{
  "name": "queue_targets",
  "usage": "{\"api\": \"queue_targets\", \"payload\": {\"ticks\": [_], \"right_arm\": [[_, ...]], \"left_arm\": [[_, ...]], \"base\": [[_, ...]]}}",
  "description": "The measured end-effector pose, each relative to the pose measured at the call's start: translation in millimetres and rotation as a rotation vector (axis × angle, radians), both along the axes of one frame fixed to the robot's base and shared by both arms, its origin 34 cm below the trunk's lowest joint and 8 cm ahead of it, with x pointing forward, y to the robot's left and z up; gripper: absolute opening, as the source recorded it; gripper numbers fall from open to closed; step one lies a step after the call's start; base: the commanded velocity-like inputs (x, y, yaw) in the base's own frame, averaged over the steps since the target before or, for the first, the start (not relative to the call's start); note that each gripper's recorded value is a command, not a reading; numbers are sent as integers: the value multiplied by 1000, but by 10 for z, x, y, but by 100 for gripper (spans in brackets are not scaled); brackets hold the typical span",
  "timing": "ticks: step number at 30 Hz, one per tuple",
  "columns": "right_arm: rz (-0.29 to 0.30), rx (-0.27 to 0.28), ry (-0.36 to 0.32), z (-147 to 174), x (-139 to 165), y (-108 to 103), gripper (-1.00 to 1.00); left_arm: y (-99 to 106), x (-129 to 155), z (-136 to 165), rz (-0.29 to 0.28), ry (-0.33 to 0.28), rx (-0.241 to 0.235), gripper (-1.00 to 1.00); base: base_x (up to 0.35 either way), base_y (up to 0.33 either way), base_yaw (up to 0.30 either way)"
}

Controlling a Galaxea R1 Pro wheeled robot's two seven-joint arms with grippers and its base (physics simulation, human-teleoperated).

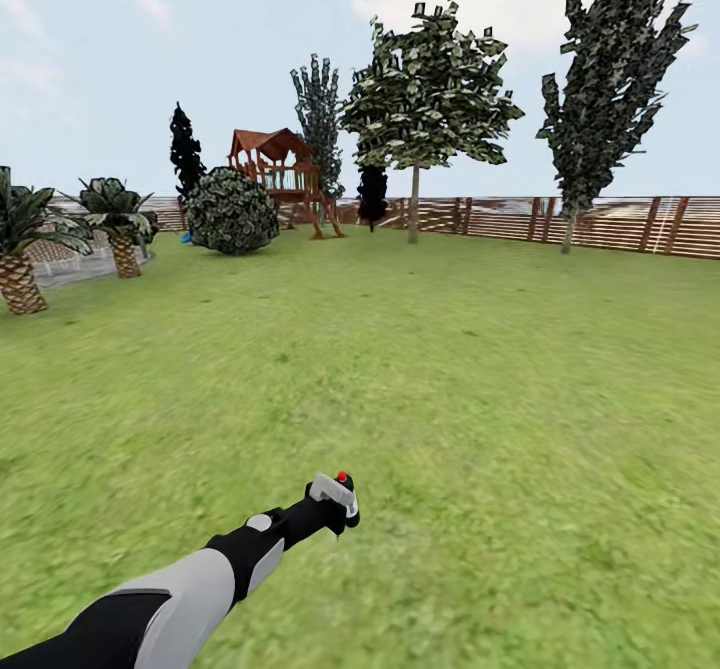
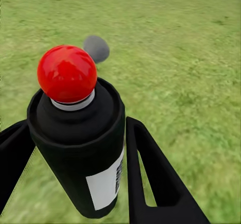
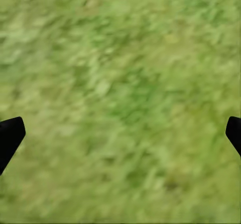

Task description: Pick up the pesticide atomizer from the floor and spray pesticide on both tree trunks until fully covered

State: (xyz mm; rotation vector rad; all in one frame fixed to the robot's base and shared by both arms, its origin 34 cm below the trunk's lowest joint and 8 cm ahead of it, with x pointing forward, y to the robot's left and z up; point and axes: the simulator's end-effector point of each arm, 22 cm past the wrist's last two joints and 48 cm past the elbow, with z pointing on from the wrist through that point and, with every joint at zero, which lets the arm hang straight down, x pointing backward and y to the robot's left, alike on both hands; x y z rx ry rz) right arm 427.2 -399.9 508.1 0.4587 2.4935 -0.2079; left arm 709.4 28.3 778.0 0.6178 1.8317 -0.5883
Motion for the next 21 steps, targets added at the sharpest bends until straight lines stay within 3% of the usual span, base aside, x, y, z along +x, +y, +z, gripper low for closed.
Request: {"api": "queue_targets", "payload": {"ticks": [21], "right_arm": [[0,0,21,-58,-64,0,100]], "left_arm": [[-1,-10,-117,-1,20,0,-100]], "base": [[347,0,0]]}}
